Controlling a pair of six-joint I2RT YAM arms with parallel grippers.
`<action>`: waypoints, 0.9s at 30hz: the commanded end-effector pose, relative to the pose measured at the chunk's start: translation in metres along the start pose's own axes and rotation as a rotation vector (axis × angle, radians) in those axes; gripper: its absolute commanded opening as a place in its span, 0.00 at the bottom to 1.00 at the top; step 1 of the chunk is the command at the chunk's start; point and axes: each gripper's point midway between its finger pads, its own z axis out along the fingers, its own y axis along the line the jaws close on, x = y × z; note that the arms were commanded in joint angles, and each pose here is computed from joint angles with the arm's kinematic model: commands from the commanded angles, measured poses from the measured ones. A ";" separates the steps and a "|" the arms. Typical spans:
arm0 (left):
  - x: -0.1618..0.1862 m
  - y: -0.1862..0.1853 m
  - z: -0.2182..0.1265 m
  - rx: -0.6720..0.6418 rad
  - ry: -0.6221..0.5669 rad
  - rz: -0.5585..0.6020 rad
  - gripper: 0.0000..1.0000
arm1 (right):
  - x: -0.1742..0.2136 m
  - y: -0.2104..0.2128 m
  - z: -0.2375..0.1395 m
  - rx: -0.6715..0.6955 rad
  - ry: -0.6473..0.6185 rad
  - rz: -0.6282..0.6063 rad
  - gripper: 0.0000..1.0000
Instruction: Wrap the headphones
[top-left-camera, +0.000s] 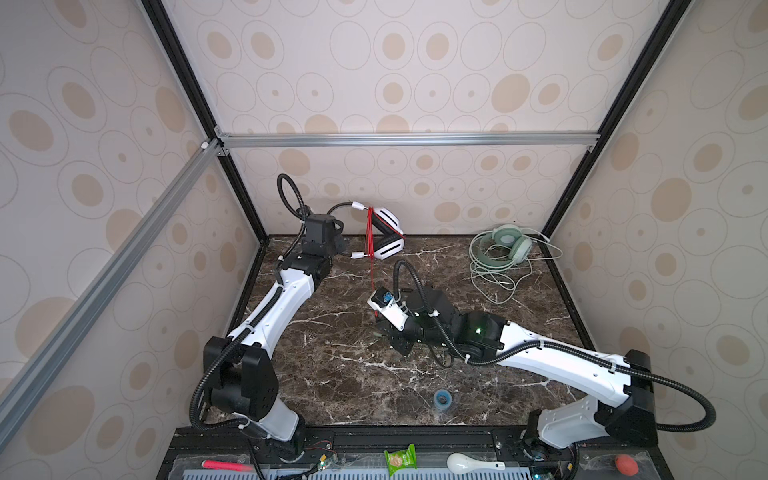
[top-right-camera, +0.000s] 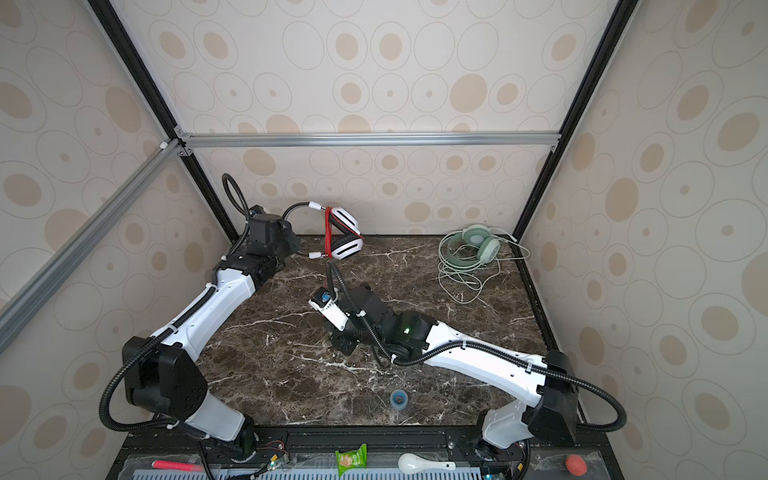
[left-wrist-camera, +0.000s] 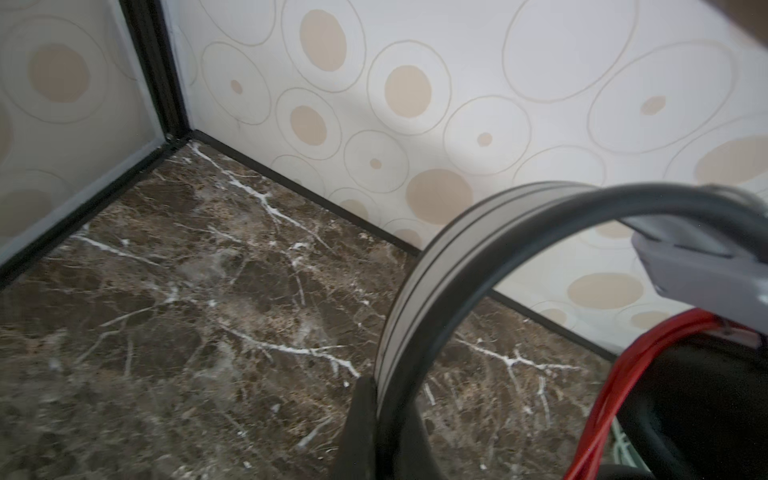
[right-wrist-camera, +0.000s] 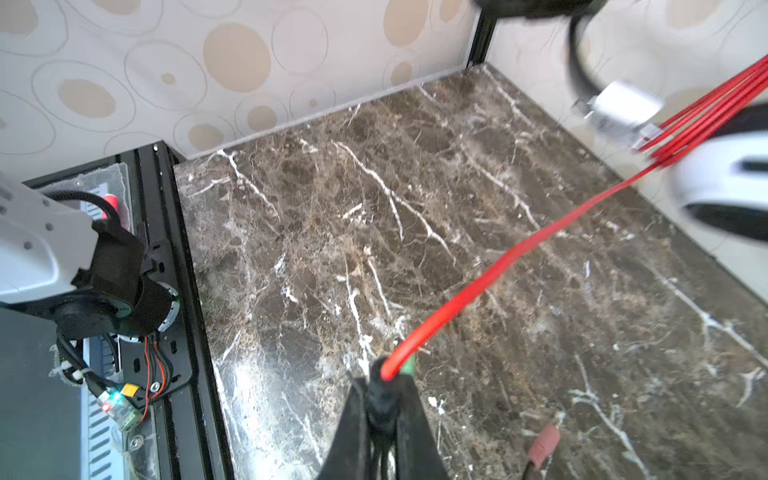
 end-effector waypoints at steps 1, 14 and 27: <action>-0.040 -0.010 -0.036 0.045 -0.179 0.075 0.00 | -0.017 -0.019 -0.026 0.056 0.021 -0.082 0.00; 0.040 -0.006 -0.082 0.219 -0.040 0.413 0.00 | -0.060 -0.115 -0.048 0.265 0.112 -0.070 0.00; 0.081 -0.008 -0.119 0.362 0.077 0.524 0.00 | -0.045 -0.193 -0.048 0.416 0.241 0.075 0.00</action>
